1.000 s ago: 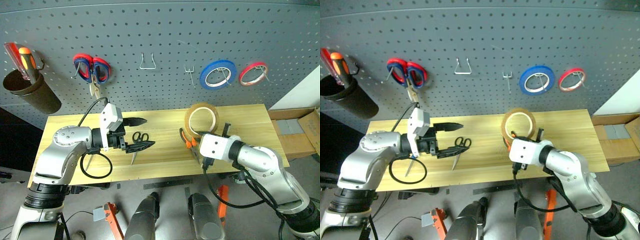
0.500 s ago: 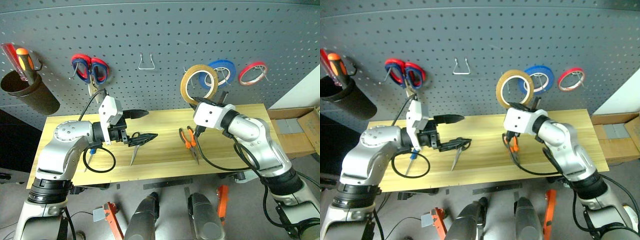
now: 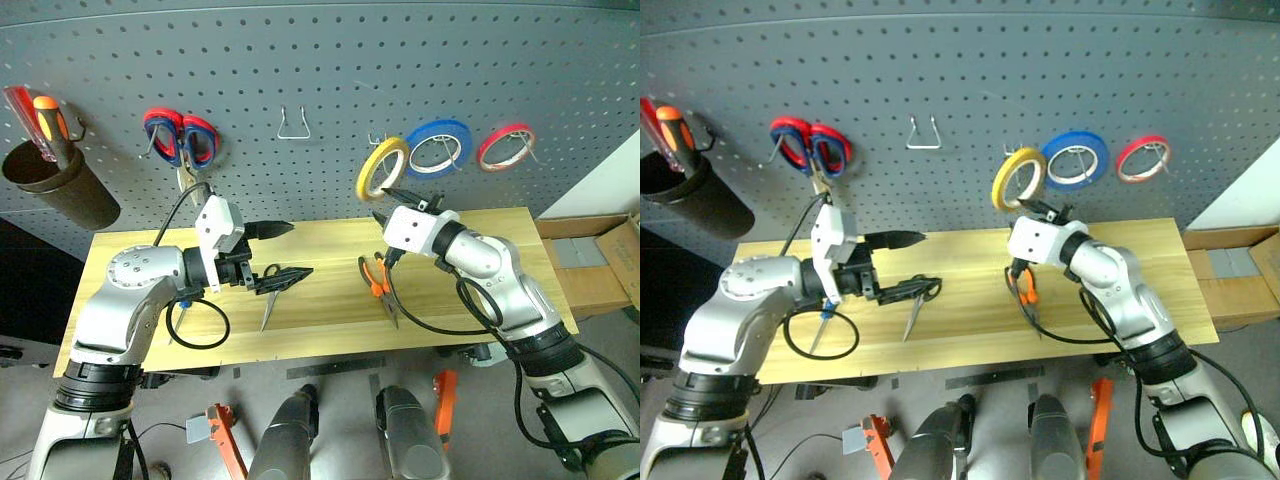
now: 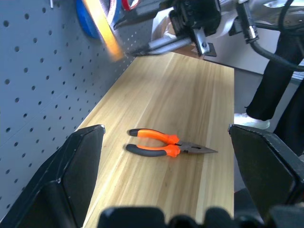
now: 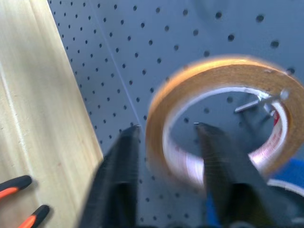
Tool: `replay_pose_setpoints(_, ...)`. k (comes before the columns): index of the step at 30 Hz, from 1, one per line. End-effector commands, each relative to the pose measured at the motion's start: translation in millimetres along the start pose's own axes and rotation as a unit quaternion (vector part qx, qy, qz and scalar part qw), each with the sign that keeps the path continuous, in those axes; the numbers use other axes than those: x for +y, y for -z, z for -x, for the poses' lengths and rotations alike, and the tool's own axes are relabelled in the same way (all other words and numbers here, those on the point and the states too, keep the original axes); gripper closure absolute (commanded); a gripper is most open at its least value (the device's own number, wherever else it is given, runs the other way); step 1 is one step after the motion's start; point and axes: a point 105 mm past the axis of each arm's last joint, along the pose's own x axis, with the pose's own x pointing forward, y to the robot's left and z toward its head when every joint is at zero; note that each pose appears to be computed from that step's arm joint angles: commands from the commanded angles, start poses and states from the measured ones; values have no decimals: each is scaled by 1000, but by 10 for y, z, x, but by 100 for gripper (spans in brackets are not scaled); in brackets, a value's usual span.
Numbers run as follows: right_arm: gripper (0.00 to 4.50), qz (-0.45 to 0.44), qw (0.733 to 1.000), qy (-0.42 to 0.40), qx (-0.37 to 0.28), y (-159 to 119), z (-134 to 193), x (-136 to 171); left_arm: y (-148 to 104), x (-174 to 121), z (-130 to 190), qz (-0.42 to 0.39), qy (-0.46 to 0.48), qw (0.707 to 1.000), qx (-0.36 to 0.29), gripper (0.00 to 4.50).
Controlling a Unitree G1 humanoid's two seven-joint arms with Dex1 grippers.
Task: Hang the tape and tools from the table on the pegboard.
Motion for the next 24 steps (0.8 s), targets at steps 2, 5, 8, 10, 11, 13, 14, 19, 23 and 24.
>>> replay_pose_setpoints(2,81,-60,998,2,-4,-127,250,125,124,96,211,-16,-22,999,37,0)
replay_pose_setpoints(5,5,-189,981,1,36,-98,362,304,275,111,318,-21,-16,997,73,0)
replay_pose_setpoints(8,5,-313,945,4,98,12,359,479,401,99,377,-30,-2,994,104,0)
replay_pose_setpoints(10,5,-379,916,9,132,47,299,564,463,74,385,-40,15,992,122,0)
replay_pose_setpoints(11,5,-398,905,12,147,61,268,591,482,61,383,-46,23,990,128,0)
replay_pose_setpoints(13,5,-436,883,15,170,99,206,647,506,36,369,-54,40,988,137,0)
replay_pose_setpoints(14,5,-454,873,14,179,117,172,683,513,28,362,-57,45,988,139,0)
replay_pose_setpoints(19,5,-479,847,10,230,311,15,934,516,17,321,-66,59,986,139,0)
replay_pose_setpoints(23,5,-496,831,8,251,391,-76,1092,522,4,306,-69,63,986,140,0)
replay_pose_setpoints(24,5,-496,830,8,253,409,-87,1109,521,0,302,-69,63,986,140,0)
